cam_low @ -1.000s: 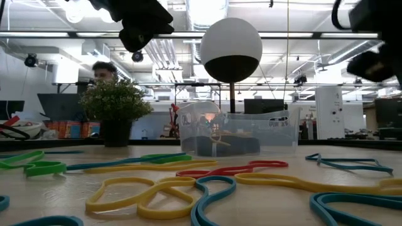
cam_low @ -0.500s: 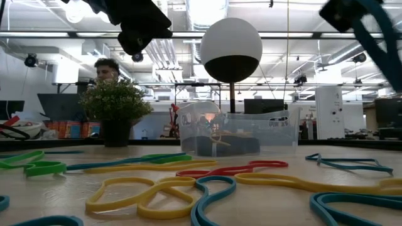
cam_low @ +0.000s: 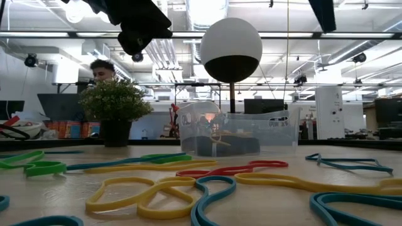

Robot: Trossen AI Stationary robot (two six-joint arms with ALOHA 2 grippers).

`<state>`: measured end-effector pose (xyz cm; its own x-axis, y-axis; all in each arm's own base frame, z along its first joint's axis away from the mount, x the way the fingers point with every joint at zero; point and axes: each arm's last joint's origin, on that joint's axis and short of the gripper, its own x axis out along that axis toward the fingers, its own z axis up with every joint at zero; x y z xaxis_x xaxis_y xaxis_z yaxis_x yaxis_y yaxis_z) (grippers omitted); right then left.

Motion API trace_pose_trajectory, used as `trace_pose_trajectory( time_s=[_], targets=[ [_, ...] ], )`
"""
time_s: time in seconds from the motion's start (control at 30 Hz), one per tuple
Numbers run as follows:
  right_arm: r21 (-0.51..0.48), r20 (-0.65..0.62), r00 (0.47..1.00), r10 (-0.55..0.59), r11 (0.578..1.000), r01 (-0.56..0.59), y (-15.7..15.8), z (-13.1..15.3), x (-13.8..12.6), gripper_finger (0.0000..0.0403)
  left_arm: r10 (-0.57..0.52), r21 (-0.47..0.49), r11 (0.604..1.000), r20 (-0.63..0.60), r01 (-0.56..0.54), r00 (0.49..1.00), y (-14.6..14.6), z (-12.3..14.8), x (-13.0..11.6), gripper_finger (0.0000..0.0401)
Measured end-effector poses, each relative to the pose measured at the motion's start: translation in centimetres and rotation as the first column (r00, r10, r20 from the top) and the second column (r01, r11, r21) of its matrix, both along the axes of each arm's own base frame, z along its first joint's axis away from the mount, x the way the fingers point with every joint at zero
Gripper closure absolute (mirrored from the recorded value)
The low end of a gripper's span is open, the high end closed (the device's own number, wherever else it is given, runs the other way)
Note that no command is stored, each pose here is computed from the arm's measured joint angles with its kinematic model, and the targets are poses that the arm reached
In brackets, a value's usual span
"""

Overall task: Pick and place rubber bands into bin
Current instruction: Put the blue rubber band into the transparent bin

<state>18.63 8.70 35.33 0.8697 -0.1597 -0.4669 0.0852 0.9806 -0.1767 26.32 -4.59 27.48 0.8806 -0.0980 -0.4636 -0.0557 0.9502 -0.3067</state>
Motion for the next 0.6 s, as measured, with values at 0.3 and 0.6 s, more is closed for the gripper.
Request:
trace_pose_trajectory(
  time_s=[0.3,0.6],
  targets=[
    [-0.042,0.077,0.994,-0.083,0.995,0.086,-1.1,-0.3,1.2,0.0394,0.001,0.000,1.000,0.000,-0.001,1.000,0.0,0.0,0.0,0.0322],
    [-0.070,0.067,0.984,-0.167,0.983,0.171,-2.2,-4.0,4.5,0.0394,0.010,0.005,1.000,0.002,-0.010,1.000,0.0,0.0,0.0,0.0321]
  ],
)
